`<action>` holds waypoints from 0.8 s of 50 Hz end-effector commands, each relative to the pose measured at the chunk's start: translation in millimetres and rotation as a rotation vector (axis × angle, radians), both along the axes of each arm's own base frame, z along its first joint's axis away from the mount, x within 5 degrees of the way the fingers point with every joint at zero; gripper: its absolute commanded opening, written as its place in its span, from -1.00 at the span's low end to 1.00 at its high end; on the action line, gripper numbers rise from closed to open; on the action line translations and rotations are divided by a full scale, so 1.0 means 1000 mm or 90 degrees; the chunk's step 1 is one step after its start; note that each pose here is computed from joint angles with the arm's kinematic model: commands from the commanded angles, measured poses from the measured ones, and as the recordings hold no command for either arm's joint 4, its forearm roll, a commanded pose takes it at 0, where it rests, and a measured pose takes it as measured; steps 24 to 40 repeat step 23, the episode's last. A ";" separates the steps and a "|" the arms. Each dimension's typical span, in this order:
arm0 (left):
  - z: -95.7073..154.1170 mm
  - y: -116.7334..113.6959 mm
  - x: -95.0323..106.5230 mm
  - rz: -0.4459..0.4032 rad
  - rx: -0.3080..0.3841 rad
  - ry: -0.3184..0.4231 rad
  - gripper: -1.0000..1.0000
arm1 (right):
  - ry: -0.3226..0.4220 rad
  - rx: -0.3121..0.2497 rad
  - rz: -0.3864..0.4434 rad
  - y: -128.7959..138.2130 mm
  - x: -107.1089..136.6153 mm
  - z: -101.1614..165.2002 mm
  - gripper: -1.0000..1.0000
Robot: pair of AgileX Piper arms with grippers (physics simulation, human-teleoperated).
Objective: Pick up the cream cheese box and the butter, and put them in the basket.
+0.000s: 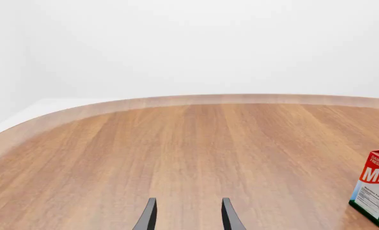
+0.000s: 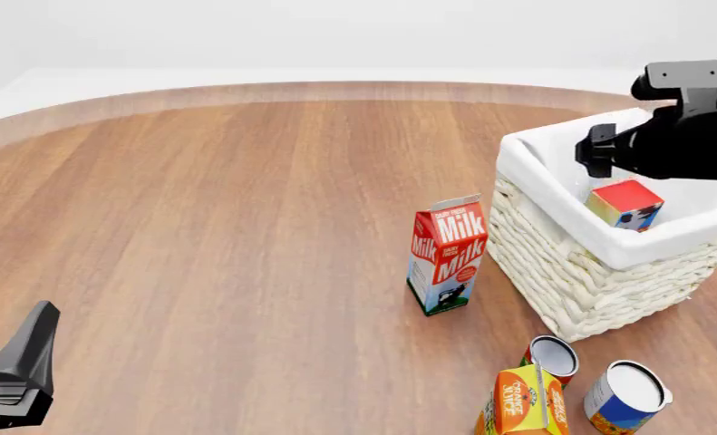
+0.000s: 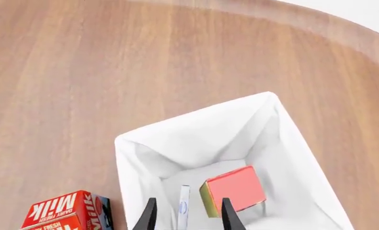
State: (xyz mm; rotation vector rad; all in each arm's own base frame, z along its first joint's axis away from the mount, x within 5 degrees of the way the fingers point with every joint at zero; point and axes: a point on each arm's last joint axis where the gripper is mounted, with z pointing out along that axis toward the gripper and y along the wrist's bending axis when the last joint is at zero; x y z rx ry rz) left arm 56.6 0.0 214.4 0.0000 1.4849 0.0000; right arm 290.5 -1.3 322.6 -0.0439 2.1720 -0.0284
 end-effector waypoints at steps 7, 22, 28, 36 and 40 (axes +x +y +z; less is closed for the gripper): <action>0.000 0.000 0.000 0.000 0.000 0.000 1.00 | -0.026 -0.010 0.018 0.005 -0.010 0.017 1.00; 0.000 0.000 0.000 0.000 0.000 0.000 1.00 | -0.125 -0.051 0.128 0.035 -0.059 0.083 1.00; 0.000 0.000 0.000 0.000 0.000 0.000 1.00 | -0.132 -0.057 0.137 0.037 -0.063 0.088 1.00; 0.000 0.000 0.000 0.000 0.000 0.000 1.00 | -0.132 -0.057 0.137 0.037 -0.063 0.088 1.00; 0.000 0.000 0.000 0.000 0.000 0.000 1.00 | -0.132 -0.057 0.137 0.037 -0.063 0.088 1.00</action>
